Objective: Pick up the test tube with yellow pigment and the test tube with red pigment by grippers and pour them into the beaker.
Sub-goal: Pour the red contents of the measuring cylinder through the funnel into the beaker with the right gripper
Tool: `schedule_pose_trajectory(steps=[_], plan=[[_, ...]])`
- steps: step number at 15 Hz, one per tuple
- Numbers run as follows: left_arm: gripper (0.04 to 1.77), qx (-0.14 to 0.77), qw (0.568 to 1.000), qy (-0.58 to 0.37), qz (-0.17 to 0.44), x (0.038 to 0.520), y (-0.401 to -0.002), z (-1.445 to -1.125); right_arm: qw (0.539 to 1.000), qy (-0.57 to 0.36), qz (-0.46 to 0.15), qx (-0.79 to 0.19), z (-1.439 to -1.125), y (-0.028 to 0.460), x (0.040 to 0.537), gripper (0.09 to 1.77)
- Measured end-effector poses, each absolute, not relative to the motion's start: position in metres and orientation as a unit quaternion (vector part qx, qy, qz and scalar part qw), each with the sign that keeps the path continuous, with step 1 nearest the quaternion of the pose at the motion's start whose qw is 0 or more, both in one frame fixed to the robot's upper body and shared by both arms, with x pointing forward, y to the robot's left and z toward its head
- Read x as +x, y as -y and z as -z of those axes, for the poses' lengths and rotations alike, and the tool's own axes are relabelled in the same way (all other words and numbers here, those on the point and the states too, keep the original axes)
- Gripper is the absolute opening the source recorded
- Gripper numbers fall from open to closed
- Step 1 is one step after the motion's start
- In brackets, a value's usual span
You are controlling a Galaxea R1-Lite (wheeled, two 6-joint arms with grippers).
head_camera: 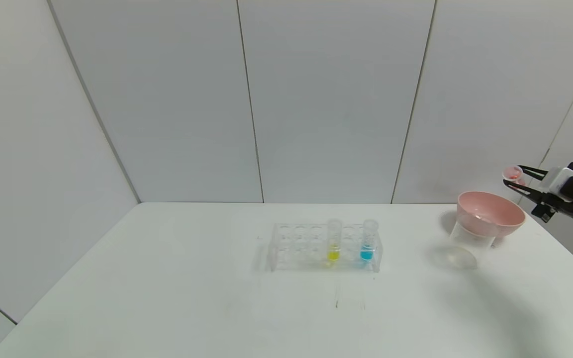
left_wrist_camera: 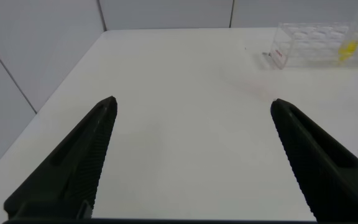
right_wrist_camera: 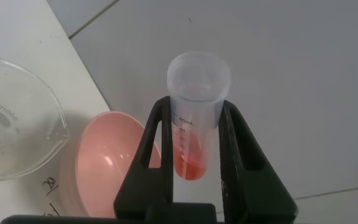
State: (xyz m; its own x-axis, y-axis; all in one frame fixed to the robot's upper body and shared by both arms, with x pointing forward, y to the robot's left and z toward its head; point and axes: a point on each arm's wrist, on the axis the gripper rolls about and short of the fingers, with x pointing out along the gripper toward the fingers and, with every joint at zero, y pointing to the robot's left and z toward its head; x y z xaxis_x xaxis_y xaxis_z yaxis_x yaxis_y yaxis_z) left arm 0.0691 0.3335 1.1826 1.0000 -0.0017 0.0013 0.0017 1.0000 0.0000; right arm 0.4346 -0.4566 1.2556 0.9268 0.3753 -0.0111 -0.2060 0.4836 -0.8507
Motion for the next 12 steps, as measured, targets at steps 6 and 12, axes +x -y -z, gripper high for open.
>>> schedule_pose_trajectory(steps=[6,12], plan=[[1.76,0.0,1.0,0.001,0.001,0.069,-0.333,-1.183,0.838,0.124,-0.148,-0.51,-1.243,0.462,0.439,0.49],[1.76,0.0,1.0,0.001,0.001,0.069,-0.333,-1.183,0.818,0.156,-0.147,-0.534,-1.227,0.455,0.433,0.49]])
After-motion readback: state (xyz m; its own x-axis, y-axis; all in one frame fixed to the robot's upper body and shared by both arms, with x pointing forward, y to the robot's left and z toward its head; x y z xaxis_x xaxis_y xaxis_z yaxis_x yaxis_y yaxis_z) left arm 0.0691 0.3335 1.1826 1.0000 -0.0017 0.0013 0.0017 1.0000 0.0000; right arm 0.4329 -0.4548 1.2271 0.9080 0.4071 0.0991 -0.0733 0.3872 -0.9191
